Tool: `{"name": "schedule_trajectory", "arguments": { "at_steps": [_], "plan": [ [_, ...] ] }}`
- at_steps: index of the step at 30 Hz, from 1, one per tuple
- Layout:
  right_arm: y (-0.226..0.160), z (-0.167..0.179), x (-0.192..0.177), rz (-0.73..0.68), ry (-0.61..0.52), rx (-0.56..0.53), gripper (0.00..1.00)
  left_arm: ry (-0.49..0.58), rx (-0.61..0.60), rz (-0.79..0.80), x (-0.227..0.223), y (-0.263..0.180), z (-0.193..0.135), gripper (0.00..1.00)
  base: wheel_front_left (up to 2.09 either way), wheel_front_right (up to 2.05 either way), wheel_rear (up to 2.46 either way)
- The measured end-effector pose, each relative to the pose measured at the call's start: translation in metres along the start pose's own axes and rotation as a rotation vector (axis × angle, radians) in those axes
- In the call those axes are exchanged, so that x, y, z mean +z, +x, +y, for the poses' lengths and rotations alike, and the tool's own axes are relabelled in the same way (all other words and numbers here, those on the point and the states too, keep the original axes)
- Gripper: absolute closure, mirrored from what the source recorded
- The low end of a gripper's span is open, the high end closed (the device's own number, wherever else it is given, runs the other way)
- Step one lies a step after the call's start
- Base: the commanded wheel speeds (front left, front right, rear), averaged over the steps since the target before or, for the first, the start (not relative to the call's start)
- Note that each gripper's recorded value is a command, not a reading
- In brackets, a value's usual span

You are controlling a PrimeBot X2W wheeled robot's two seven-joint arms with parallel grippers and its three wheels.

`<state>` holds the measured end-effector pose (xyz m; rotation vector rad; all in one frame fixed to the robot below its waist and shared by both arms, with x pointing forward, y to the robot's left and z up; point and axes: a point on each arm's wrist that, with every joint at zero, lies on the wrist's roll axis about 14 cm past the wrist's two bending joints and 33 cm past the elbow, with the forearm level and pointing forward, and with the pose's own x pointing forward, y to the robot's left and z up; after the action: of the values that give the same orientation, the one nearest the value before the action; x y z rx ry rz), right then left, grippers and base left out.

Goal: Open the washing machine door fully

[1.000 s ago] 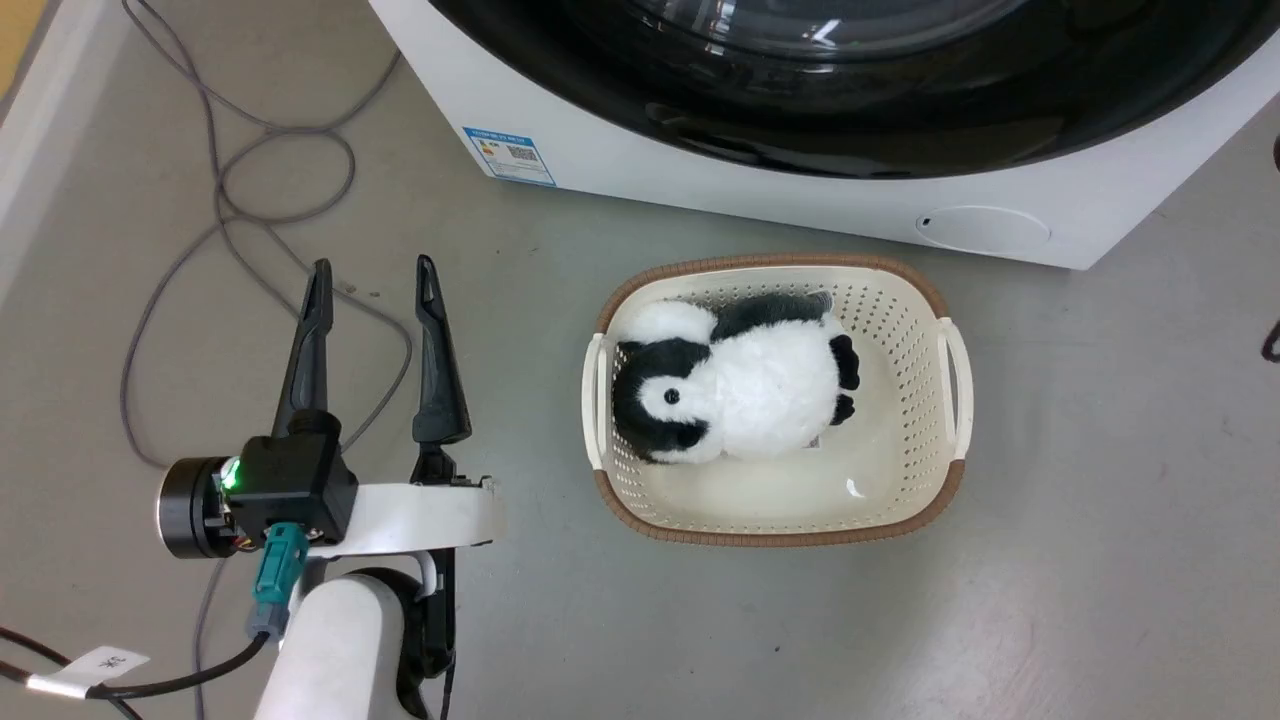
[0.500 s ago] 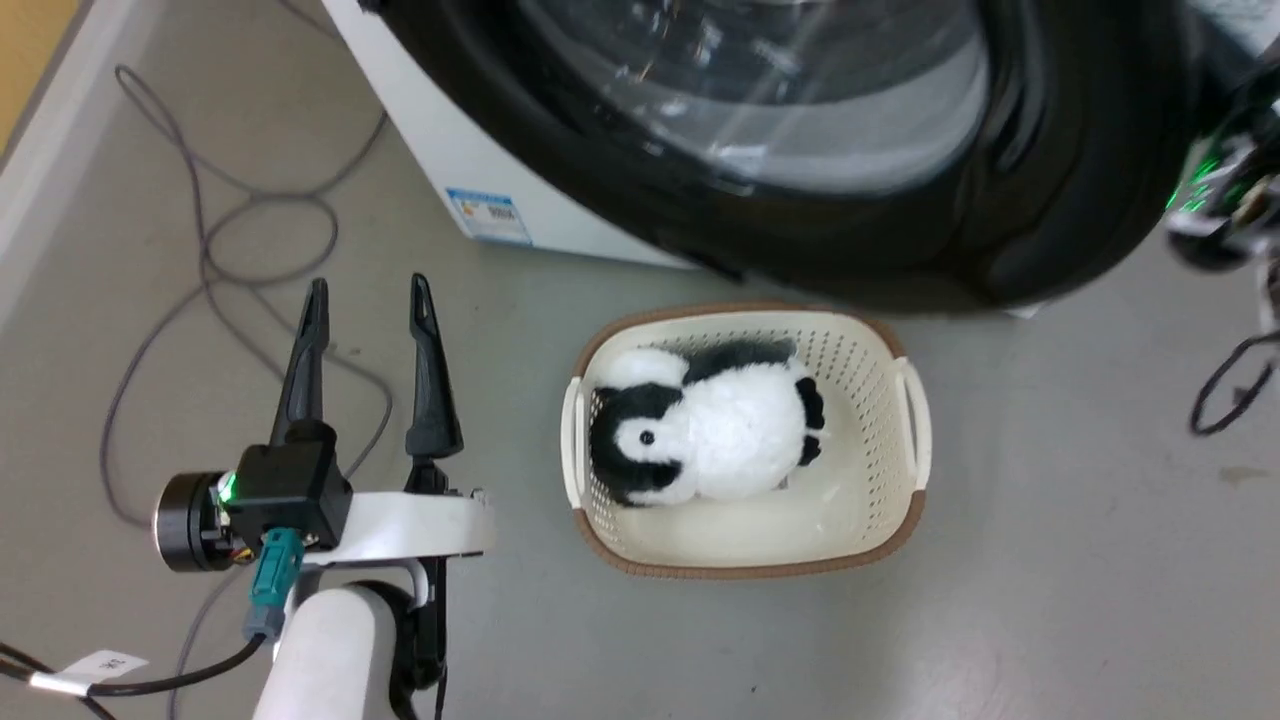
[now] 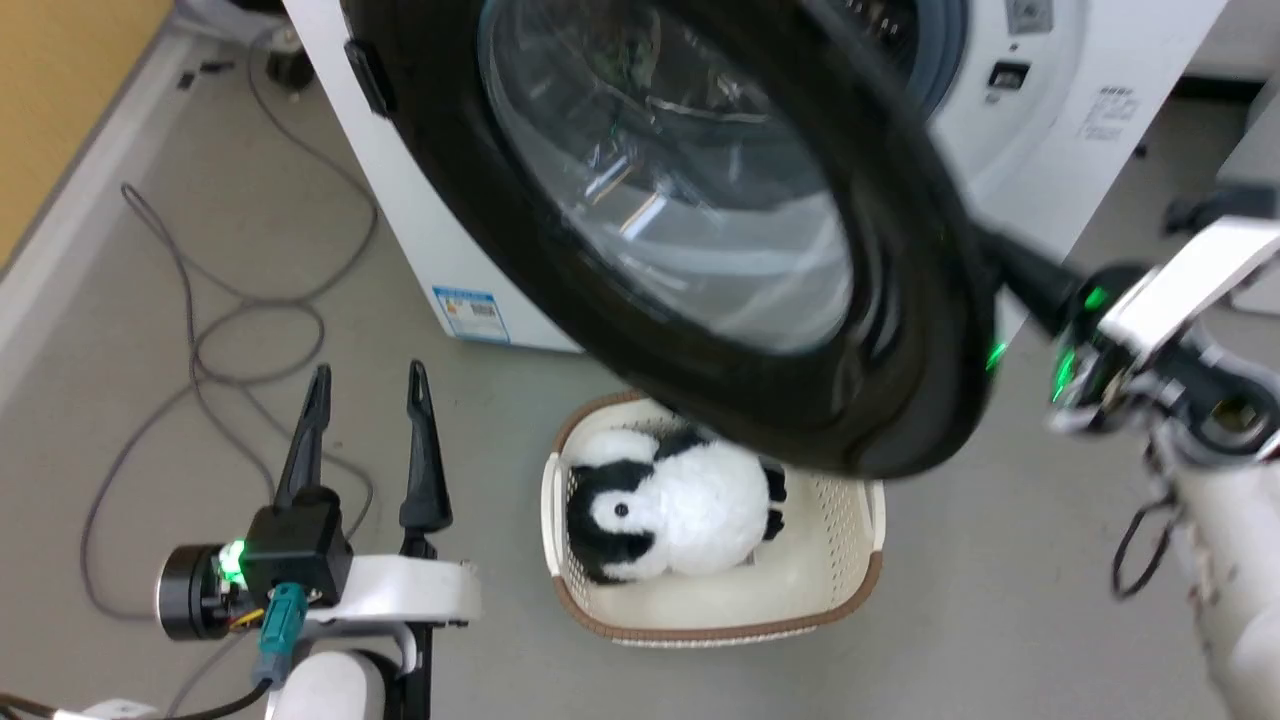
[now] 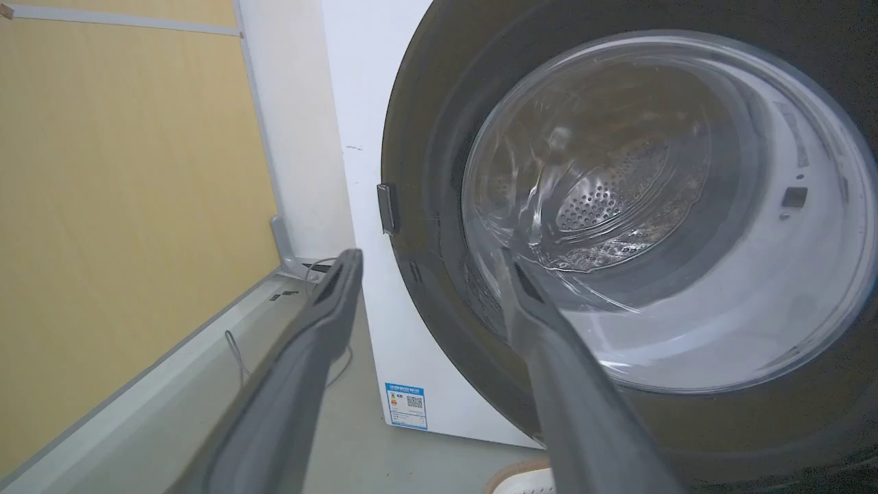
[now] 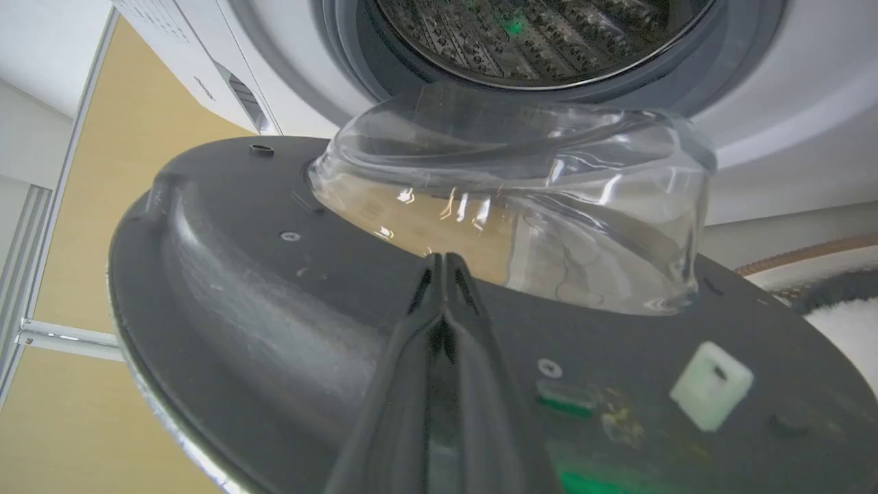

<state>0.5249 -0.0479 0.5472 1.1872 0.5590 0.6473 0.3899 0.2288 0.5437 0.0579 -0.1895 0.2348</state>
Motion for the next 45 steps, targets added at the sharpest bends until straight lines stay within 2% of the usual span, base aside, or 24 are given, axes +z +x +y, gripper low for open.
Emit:
{"name": "schedule_trajectory", "arguments": {
  "at_steps": [5, 19, 32, 35, 39, 45],
  "plan": [
    [-0.016, 0.000, -0.046, 0.086, 0.013, 0.002, 1.00, -0.001, -0.004, -0.006, 0.005, -0.012, 0.004, 0.00, 0.00, 0.00, 0.00],
    [-0.044, 0.023, -0.158, 0.287, 0.046, 0.093, 1.00, 0.001, -0.009, -0.008, 0.010, -0.037, 0.011, 0.00, 0.00, 0.00, 0.00],
    [-0.059, 0.034, -0.229, 0.414, 0.091, 0.130, 1.00, 0.003, -0.002, 0.008, 0.006, -0.044, 0.014, 0.00, 0.00, 0.00, 0.00],
    [-0.061, 0.035, -0.232, 0.396, 0.077, 0.128, 1.00, 0.001, -0.005, 0.006, 0.007, -0.044, 0.013, 0.00, 0.00, 0.00, 0.00],
    [-0.061, 0.038, -0.217, 0.289, 0.063, 0.131, 1.00, -0.001, -0.008, 0.005, 0.007, -0.045, 0.013, 0.00, 0.00, 0.00, 0.00],
    [-0.063, 0.049, -0.157, -0.003, -0.048, 0.148, 1.00, -0.002, -0.016, 0.008, 0.006, -0.046, 0.011, 0.00, 0.00, 0.00, 0.00]
  ]
}}
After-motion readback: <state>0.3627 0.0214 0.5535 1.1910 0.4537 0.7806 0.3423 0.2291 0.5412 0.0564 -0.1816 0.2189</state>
